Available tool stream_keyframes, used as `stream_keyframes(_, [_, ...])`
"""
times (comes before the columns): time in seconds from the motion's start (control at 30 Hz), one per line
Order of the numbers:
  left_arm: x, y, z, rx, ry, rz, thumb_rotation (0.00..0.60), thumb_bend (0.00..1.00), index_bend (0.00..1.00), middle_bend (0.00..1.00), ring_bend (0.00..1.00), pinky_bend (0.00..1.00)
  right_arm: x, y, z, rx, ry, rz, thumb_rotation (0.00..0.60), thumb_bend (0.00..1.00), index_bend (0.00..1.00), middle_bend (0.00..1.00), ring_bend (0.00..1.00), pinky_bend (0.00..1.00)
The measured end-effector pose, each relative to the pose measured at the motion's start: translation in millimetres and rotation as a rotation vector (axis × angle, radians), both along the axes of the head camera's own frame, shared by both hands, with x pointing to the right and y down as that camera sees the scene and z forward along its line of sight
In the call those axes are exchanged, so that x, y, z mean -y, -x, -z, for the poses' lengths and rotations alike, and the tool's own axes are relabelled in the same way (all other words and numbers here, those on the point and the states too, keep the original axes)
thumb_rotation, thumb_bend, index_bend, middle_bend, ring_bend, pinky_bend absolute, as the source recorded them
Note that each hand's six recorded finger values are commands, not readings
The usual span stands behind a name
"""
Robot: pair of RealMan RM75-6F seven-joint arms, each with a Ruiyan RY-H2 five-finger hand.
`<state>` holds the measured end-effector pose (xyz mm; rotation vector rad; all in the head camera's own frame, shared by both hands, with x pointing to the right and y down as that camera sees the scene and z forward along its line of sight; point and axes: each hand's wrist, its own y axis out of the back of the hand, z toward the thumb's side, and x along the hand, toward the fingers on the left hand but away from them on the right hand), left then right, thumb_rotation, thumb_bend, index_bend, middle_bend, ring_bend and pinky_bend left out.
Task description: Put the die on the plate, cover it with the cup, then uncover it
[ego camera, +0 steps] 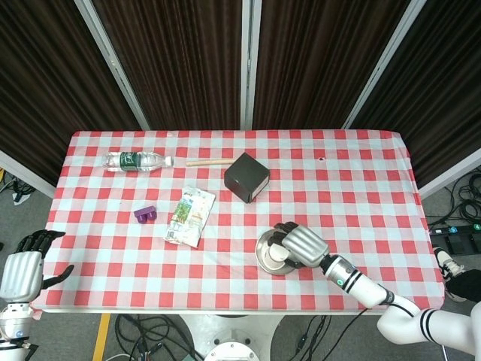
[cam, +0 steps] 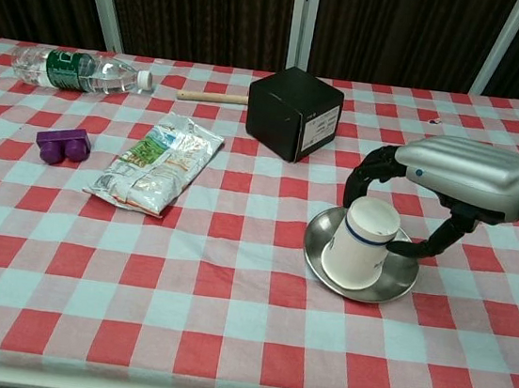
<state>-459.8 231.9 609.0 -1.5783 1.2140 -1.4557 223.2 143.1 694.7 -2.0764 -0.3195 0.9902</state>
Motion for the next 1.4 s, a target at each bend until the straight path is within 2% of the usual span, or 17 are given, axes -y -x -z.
stream_keyframes(0.17, [-1,1,-1,0.0,0.003,0.004,0.6,0.17,0.27,0.25,0.17,0.21,18,-5,-8,-0.036,-0.025,-0.04,0.6,0.27,0.39,0.33,0.16,0.24])
stream_keyframes(0.37, [-1,1,-2,0.0,0.004,0.002,0.6,0.17,0.27,0.25,0.17,0.21,-4,5,1,0.002,-0.001,0.029,0.6,0.27,0.39,0.34,0.16,0.24])
stream_keyframes(0.43, [-1,1,-1,0.0,0.003,0.0,0.6,0.17,0.27,0.25,0.17,0.21,-6,6,2,0.007,-0.003,0.036,0.6,0.27,0.39,0.34,0.16,0.24])
stream_keyframes(0.67, [-2,1,-1,0.0,0.004,0.005,0.6,0.17,0.27,0.25,0.17,0.21,15,-8,-6,-0.029,-0.024,-0.036,0.6,0.27,0.39,0.33,0.16,0.24])
stream_keyframes(0.9, [1,-1,-2,0.001,0.003,-0.004,0.6,0.17,0.27,0.25,0.17,0.21,-9,1,5,0.009,-0.006,0.05,0.6,0.27,0.39,0.34,0.16,0.24])
stream_keyframes(1.17, [0,1,0,0.002,-0.001,0.004,0.6,0.17,0.27,0.25,0.17,0.21,14,-14,-6,-0.035,-0.026,-0.043,0.6,0.27,0.39,0.34,0.16,0.24])
stream_keyframes(1.4, [1,0,0,0.004,-0.004,-0.004,0.6,0.17,0.27,0.25,0.17,0.21,-8,-1,2,0.007,-0.004,0.046,0.6,0.27,0.39,0.34,0.16,0.24])
